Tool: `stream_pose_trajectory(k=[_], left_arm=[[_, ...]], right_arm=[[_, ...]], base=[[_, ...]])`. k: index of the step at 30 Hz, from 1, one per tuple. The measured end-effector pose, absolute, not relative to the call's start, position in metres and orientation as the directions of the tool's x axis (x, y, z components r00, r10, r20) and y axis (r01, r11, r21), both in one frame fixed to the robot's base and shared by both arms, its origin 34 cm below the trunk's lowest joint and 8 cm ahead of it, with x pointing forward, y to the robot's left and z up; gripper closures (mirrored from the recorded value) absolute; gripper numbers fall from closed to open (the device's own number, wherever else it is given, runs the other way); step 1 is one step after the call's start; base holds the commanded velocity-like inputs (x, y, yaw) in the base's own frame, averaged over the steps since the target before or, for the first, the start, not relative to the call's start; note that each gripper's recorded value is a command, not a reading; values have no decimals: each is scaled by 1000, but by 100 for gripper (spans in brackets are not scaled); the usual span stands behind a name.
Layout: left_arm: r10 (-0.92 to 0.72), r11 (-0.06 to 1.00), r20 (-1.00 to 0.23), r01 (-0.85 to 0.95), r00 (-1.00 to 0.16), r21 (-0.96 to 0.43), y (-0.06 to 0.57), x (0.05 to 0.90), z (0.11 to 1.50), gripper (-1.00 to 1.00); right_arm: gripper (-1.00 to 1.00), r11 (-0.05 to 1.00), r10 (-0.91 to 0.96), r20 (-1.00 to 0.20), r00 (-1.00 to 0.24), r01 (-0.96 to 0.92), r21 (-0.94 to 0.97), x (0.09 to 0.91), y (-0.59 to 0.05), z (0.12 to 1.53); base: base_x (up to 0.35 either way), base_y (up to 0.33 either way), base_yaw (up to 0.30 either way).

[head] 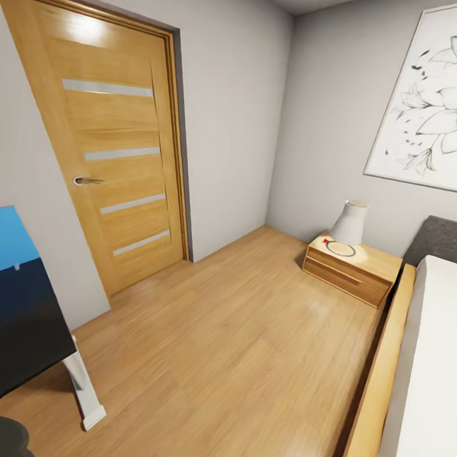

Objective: In the bedroom, organize the workspace by keeping the computer under the desk, ensuring the monitor is on the desk, placing the keyboard on the desk next to the monitor, placing the mouse on the desk next to the keyboard, moving the folder from the swivel chair onto the desk next to the mouse, stacking the notebook on top of the folder with the pen on top of the notebook, and positioning the swivel chair next to the desk.

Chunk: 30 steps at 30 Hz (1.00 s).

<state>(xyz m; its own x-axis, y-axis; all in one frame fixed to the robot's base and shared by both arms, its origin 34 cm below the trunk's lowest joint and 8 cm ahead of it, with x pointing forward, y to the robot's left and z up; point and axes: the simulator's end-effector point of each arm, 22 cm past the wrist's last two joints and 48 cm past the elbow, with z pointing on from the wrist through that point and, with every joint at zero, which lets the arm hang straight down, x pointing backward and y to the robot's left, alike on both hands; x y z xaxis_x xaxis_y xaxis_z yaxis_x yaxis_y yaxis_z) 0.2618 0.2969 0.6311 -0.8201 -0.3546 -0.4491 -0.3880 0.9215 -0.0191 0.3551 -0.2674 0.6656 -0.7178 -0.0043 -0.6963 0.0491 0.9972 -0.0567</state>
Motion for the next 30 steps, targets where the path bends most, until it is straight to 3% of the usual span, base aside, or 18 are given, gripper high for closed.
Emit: stream_pose_trajectory(k=[30], left_arm=[[-355,921,-449,-388,-820,-19,297,261,631,-100]], right_arm=[[-100,997,-4,-697,-717,49,-57,355,-267,666]], base=[[306,0,0]])
